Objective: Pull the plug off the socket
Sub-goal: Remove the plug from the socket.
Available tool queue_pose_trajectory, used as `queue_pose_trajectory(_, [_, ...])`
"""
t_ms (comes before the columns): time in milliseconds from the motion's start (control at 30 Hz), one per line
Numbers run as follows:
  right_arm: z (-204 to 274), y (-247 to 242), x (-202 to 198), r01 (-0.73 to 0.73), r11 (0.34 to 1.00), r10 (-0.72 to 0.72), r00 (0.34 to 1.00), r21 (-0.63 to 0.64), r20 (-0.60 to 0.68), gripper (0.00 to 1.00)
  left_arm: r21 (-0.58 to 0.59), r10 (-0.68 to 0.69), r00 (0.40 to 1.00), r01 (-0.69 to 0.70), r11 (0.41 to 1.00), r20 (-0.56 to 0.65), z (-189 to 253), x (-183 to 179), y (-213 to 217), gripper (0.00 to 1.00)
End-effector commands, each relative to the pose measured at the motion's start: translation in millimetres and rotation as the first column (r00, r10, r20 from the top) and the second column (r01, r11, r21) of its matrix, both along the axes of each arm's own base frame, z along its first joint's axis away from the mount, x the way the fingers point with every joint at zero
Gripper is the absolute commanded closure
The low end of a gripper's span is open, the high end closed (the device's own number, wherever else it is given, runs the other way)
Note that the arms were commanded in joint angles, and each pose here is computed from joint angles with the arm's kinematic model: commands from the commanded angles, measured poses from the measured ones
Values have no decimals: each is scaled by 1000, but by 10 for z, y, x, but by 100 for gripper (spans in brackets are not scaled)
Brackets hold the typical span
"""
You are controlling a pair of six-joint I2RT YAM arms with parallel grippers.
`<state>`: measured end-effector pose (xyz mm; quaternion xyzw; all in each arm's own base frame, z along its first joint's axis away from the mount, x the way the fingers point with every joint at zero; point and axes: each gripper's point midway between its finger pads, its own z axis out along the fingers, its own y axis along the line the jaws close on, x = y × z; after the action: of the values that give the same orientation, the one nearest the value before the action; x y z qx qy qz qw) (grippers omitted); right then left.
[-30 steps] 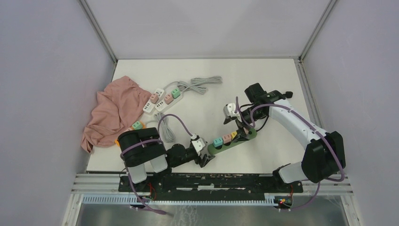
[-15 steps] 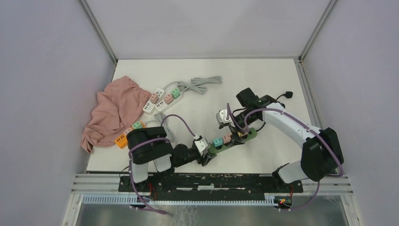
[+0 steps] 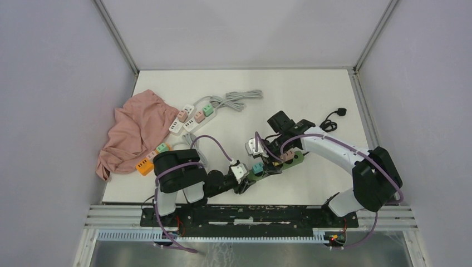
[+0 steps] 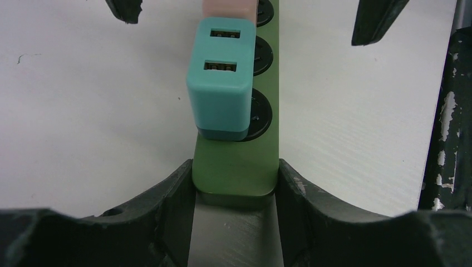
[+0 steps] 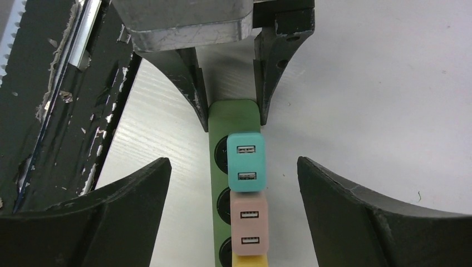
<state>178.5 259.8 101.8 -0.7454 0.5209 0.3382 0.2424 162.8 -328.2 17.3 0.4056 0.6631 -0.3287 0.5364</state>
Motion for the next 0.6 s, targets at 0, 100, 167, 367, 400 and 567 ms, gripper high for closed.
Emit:
queue_pose_trajectory(0, [-46, 74, 103, 23, 1000, -22, 998, -5, 53, 11, -53, -33, 997, 36, 998, 68, 171, 2, -107, 80])
queue_pose_trajectory(100, [-83, 106, 103, 20, 1000, -19, 998, -9, 65, 17, -59, -37, 997, 40, 997, 65, 176, -10, -106, 94])
queue_pose_trajectory(167, [-109, 120, 105, 16, 1000, -15, 997, -18, 76, 21, -62, -35, 997, 39, 997, 63, 177, -10, -105, 97])
queue_pose_trajectory(367, [-178, 134, 113, 9, 999, -5, 995, -44, 97, 35, -63, -43, 998, 46, 997, 52, 165, -30, -105, 97])
queue_pose_trajectory(400, [-189, 137, 108, 5, 999, -1, 995, -48, 97, 37, -63, -44, 998, 47, 997, 50, 161, -37, -105, 97])
queue_pose_trajectory(567, [-244, 147, 99, -3, 997, 10, 995, -71, 97, 48, -64, -41, 998, 44, 997, 53, 174, -32, -97, 97])
